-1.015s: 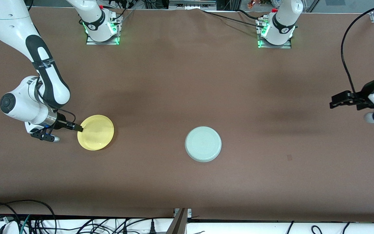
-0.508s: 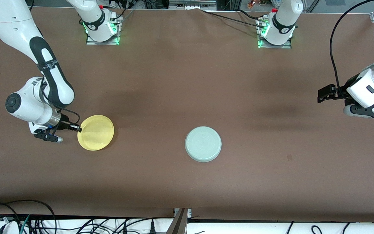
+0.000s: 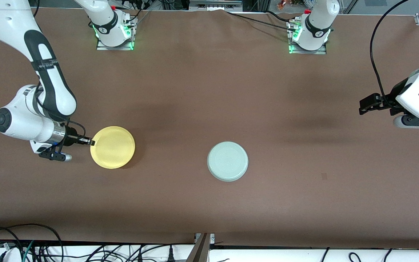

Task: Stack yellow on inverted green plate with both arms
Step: 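Carry the yellow plate with the right gripper onto the green plate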

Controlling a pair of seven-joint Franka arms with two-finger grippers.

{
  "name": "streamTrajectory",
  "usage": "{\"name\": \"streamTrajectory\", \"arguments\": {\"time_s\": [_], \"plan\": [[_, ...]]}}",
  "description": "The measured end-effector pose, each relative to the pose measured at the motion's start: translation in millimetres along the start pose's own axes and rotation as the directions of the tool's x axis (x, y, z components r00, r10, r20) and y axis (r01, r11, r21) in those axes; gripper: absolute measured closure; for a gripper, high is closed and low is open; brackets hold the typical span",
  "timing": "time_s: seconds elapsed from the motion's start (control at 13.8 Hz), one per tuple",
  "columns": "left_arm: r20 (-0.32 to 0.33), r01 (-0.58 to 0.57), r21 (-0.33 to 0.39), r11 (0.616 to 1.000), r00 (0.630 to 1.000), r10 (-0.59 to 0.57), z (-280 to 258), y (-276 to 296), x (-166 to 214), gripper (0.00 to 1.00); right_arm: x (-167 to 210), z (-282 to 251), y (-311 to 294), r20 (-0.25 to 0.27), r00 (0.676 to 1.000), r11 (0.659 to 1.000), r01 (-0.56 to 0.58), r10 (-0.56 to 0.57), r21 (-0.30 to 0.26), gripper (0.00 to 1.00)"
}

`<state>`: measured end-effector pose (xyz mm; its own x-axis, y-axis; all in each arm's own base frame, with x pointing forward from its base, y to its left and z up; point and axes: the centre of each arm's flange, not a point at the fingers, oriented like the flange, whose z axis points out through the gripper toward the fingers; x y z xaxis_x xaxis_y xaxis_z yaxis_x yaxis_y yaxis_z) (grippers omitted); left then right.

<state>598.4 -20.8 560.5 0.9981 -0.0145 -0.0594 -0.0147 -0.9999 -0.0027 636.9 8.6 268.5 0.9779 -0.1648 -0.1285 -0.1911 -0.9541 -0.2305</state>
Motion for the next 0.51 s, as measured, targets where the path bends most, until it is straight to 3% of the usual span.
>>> {"name": "streamTrajectory", "arguments": {"time_s": [0.22, 0.51], "plan": [[0.004, 0.009, 0.0, 1.0, 1.0, -0.009, 2.3, -3.8, 0.6, 0.0, -9.0, -18.8, -87.4, 0.03, 1.0, 0.999, 0.002, -0.003, 0.038, 0.98], [-0.004, 0.02, -0.002, 1.0, 1.0, -0.02, 5.0, -11.1, 6.2, 0.0, -46.0, 21.1, -228.5, 0.058, 0.995, 0.996, -0.085, 0.084, 0.022, 0.98]]}}
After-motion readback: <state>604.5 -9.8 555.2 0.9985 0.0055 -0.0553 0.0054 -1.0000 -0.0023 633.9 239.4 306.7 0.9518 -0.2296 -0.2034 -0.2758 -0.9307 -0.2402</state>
